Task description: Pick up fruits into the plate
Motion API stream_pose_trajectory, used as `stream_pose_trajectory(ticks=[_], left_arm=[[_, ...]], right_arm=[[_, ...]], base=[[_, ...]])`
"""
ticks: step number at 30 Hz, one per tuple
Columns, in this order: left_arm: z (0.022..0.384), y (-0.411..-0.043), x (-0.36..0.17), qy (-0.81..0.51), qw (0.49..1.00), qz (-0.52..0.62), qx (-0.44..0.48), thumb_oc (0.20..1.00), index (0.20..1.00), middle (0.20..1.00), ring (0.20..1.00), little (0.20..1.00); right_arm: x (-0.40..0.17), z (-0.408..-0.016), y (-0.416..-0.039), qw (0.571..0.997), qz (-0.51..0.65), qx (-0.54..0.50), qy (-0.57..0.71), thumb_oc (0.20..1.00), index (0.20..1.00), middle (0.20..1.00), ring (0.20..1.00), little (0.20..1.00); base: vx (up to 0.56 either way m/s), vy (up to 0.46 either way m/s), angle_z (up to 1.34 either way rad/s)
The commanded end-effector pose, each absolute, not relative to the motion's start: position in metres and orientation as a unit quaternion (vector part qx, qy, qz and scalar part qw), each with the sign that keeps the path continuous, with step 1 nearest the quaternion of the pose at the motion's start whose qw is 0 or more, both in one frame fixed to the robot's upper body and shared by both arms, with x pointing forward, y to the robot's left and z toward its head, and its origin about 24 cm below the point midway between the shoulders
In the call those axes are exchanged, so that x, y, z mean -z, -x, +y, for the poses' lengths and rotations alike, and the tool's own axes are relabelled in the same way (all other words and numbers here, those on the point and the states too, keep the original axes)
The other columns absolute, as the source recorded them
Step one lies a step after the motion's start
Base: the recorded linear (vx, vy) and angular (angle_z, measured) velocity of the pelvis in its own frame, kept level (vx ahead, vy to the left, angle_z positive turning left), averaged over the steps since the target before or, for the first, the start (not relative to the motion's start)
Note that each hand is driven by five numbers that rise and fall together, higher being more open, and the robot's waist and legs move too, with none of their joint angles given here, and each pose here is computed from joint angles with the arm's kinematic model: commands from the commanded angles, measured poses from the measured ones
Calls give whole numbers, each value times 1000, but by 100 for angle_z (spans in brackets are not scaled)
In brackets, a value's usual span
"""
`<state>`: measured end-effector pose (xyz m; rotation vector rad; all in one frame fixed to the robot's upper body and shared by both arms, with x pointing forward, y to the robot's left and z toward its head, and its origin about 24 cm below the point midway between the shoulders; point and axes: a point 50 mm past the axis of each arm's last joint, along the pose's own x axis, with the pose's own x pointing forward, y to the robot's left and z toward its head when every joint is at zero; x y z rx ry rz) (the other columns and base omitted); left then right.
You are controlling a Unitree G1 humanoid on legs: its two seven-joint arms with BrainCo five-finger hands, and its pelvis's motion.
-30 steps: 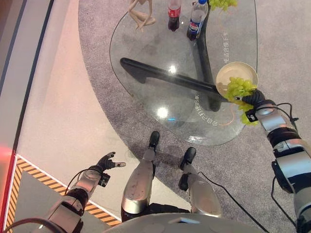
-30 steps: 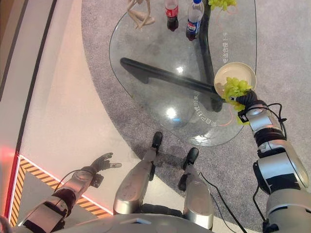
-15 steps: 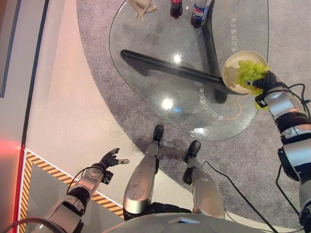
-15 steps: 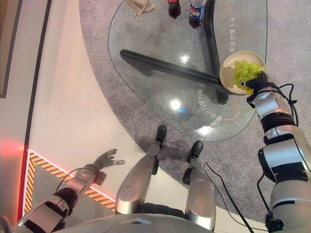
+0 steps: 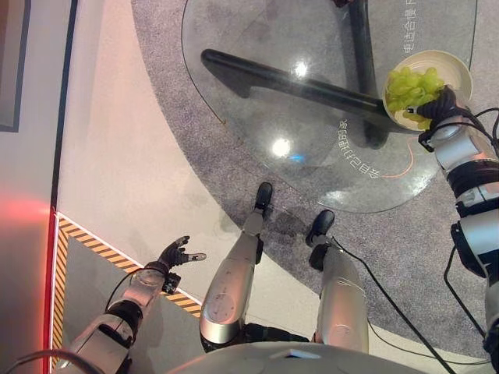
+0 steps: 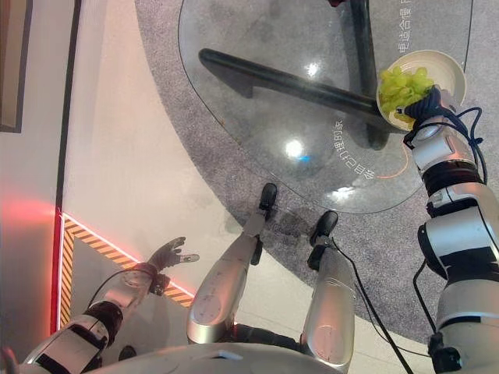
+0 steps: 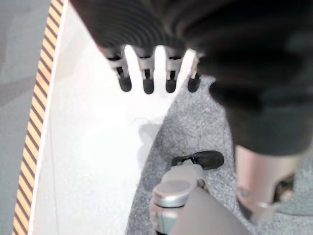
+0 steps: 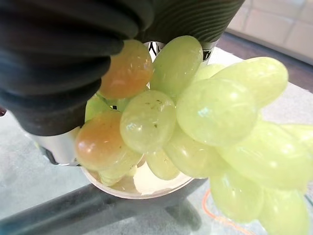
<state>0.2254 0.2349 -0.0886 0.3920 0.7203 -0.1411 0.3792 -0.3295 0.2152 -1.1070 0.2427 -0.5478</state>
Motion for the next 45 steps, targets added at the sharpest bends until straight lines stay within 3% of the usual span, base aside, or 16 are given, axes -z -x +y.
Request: stream_pose_trajectory(ticks=[1,5,7,8,9,23,33,42,45], left_arm=[[238,-200,101,-181,907,375,67,1000,1000,1000,1000,1000],[236,-198,102,-179,907,375,70,1000,1000,1000,1000,1000],[236,-196,103,-177,907,375,71,1000,1000,1000,1000,1000],[236,-196,103,-177,907,375,71,1000,1000,1000,1000,1000],[236,-195,103,-176,907,375,72,1000,1000,1000,1000,1000],[236,-196,102,-176,907,374,76,1000,1000,1000,1000,1000],[235,-196,102,-175,908,372,78,1000,1000,1000,1000,1000],[242,-193,105,-167,908,380,63,1000,1000,1000,1000,1000],[245,-192,106,-161,905,389,56,1000,1000,1000,1000,1000]], right_arm=[[-265,-349,-366,743,66,321,584,200,200,200,200,200],[-272,-347,-367,724,57,335,601,216,216,216,216,216],[-275,-347,-365,711,55,349,608,818,818,818,818,818],[-276,-348,-365,710,54,350,609,944,944,944,944,944],[-277,-348,-365,705,54,355,612,1000,1000,1000,1000,1000],[-275,-358,-360,678,58,389,621,1000,1000,1000,1000,1000],[-275,-354,-362,681,33,406,609,1000,1000,1000,1000,1000],[-237,-341,-366,754,3,375,539,1000,1000,1000,1000,1000],[-201,-335,-363,804,11,340,487,1000,1000,1000,1000,1000]], base=[[5,7,4],[10,7,1],[0,0,0],[11,7,-5],[4,4,-5],[0,0,0],[-3,1,0],[-34,39,-2],[-1,76,-13]])
